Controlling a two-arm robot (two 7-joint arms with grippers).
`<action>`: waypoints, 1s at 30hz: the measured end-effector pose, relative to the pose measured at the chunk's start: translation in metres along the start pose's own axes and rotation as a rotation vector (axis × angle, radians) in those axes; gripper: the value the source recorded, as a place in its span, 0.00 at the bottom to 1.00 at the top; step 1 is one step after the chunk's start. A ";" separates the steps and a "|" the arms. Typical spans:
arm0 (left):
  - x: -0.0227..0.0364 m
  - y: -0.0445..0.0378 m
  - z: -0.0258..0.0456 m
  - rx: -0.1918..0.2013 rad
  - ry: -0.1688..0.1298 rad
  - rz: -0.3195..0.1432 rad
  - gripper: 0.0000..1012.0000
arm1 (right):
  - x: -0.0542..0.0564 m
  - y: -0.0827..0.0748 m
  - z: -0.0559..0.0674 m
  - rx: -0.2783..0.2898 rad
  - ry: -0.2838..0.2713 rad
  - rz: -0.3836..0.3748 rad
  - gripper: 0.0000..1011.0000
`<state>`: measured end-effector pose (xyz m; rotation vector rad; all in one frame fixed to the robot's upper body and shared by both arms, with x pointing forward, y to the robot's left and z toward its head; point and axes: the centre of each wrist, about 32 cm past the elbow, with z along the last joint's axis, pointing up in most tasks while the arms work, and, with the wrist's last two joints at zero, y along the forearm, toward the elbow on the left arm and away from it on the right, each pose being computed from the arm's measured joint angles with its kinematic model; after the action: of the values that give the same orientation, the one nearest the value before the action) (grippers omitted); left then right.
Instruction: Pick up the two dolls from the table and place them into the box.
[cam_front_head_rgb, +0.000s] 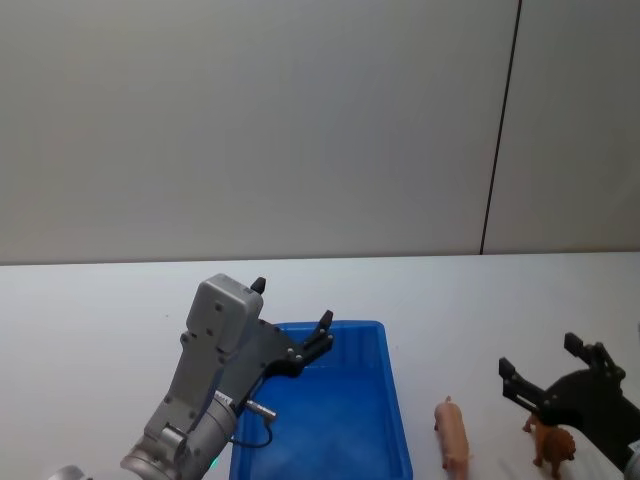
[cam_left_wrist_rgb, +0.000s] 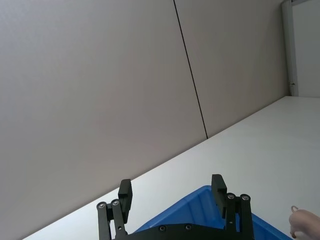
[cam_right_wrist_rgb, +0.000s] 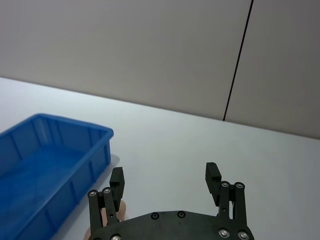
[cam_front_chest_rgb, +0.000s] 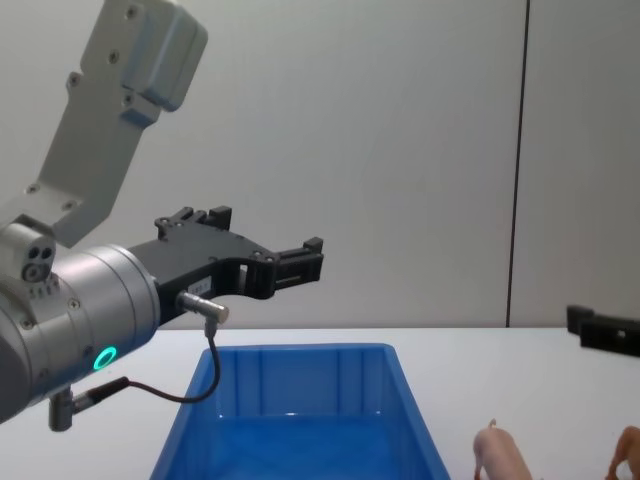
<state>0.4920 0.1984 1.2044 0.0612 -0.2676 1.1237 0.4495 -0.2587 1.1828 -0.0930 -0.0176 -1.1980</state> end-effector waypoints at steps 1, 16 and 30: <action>0.0000 0.0000 0.0000 0.000 0.000 0.000 0.99 | 0.001 0.000 -0.001 -0.008 -0.002 0.001 0.99; 0.0000 0.0000 0.0000 0.000 0.000 0.000 0.99 | 0.013 -0.008 -0.014 -0.165 -0.015 0.020 0.99; 0.0000 0.0000 0.0000 0.000 0.000 0.000 0.99 | 0.017 -0.013 -0.027 -0.278 0.029 0.014 0.97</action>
<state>0.4920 0.1984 1.2044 0.0610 -0.2675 1.1236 0.4423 -0.2817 1.1576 -0.3186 0.1754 -1.1825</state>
